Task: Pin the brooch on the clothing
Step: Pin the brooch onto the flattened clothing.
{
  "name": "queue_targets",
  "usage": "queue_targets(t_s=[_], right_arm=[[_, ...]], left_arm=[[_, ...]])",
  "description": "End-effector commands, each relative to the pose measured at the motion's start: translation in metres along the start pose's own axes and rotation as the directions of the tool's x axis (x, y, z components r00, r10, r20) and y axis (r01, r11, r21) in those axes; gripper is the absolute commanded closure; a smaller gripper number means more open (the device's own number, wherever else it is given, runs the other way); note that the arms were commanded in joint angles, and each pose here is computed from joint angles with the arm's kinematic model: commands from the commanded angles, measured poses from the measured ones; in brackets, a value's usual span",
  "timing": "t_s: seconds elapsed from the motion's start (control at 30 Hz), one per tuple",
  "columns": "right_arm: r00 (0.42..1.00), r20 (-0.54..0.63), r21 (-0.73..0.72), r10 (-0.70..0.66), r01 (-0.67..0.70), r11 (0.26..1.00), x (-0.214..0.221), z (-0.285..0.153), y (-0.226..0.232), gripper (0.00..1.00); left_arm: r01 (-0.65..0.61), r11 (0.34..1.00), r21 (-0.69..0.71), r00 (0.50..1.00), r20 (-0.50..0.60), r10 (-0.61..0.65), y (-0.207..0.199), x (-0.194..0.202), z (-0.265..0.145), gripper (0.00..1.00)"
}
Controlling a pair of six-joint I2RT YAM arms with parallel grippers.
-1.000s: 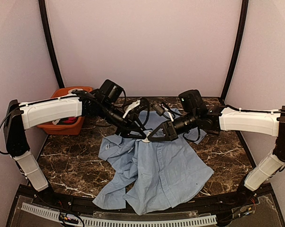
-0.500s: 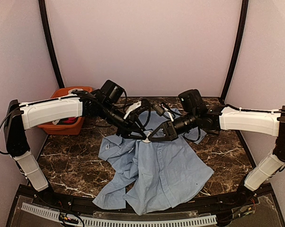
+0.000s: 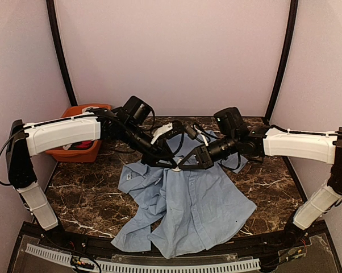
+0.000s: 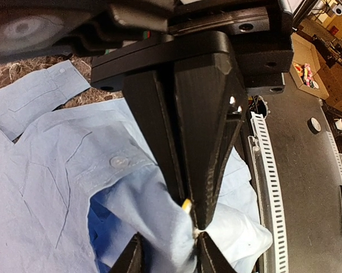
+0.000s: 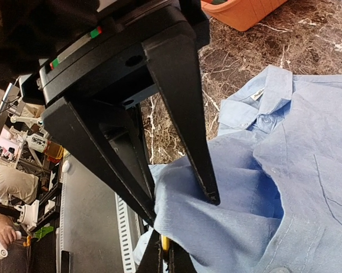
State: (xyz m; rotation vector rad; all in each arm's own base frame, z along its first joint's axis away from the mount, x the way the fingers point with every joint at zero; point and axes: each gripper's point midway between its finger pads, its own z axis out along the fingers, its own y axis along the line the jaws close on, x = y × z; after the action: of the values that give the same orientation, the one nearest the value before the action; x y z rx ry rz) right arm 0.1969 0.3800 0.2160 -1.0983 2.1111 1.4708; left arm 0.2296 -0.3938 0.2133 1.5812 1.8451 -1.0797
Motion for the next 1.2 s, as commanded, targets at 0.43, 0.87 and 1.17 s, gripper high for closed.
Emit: queue_targets(t_s=[0.43, 0.87, 1.17], right_arm=[[0.995, 0.026, 0.002, -0.091, 0.091, 0.996, -0.019, -0.002, 0.015, 1.00], [0.996, 0.022, 0.007, -0.085, 0.085, 0.996, -0.018, -0.001, 0.013, 1.00], [0.999, 0.032, -0.049, 0.010, -0.008, 0.999, -0.018, 0.000, 0.020, 1.00]], left_arm=[[0.050, 0.986, -0.160, 0.992, -0.105, -0.067, 0.024, 0.011, -0.003, 0.72], [0.020, 0.988, -0.151, 1.000, -0.012, -0.022, 0.005, -0.008, -0.020, 0.64], [-0.005, 0.964, -0.265, 0.999, 0.039, 0.016, 0.005, -0.002, -0.039, 0.54]])
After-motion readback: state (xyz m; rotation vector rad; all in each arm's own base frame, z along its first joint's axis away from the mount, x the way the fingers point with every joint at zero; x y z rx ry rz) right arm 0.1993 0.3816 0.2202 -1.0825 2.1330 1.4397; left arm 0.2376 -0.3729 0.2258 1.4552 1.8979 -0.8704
